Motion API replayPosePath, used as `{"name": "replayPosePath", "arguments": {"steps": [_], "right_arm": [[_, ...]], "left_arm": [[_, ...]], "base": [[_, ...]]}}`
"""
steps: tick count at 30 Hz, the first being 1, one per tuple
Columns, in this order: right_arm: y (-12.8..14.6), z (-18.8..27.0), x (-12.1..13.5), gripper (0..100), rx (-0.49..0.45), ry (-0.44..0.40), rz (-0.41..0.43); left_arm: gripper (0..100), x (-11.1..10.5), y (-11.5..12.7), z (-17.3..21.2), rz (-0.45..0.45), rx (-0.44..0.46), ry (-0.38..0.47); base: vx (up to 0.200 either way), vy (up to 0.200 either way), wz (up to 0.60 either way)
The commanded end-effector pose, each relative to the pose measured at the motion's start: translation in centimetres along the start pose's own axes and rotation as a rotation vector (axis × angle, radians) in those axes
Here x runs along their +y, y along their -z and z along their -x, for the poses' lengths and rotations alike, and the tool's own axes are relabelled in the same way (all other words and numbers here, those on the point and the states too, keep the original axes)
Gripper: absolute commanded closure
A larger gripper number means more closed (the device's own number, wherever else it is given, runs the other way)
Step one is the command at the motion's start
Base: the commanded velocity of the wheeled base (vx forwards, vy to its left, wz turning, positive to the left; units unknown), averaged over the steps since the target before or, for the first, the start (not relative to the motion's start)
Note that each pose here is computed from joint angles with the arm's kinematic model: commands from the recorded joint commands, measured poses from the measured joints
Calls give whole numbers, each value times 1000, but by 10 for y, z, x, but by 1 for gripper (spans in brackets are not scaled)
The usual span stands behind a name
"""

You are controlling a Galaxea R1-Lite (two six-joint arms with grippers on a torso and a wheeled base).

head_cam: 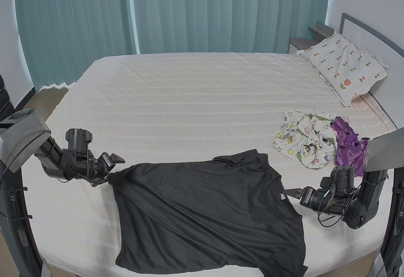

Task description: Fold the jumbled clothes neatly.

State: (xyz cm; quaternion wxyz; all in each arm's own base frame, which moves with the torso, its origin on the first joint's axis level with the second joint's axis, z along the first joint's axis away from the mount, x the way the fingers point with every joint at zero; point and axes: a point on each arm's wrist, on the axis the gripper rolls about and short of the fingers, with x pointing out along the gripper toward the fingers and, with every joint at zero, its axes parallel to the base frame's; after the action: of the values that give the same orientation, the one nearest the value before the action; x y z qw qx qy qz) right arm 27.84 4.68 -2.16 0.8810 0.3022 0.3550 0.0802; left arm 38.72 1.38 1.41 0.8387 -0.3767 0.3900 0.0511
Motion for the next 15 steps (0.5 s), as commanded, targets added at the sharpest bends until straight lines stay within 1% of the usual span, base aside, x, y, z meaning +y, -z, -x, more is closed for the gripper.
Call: {"name": "replayPosePath", "arguments": {"steps": [1,5,9,10,12,14,15], "right_arm": [[0,0,0,0,0,-2,1],[0,0,0,0,2,-1,1],[-2,1,2,0,-9,-9,4],[-2,1,3,0,-12,-12,5],[-6,2,6,0,-28,-23,11],[-15,-3,11,0,-57,-43,20],[-19,-5,14,0,-72,-52,25]], "left_arm": [[0,-7,-13,18,-58,-19,-5],[0,-10,-22,26,-48,-48,8],[0,-14,-25,32,20,-55,29],[0,-16,-22,36,35,-49,32],[0,-22,-6,43,54,-15,36],[0,-28,8,49,56,12,44],[0,-29,11,51,54,14,45]], "base": [[0,0,0],[0,0,0],[0,0,0],[0,0,0],[0,0,0],[0,0,0],[0,0,0]]}}
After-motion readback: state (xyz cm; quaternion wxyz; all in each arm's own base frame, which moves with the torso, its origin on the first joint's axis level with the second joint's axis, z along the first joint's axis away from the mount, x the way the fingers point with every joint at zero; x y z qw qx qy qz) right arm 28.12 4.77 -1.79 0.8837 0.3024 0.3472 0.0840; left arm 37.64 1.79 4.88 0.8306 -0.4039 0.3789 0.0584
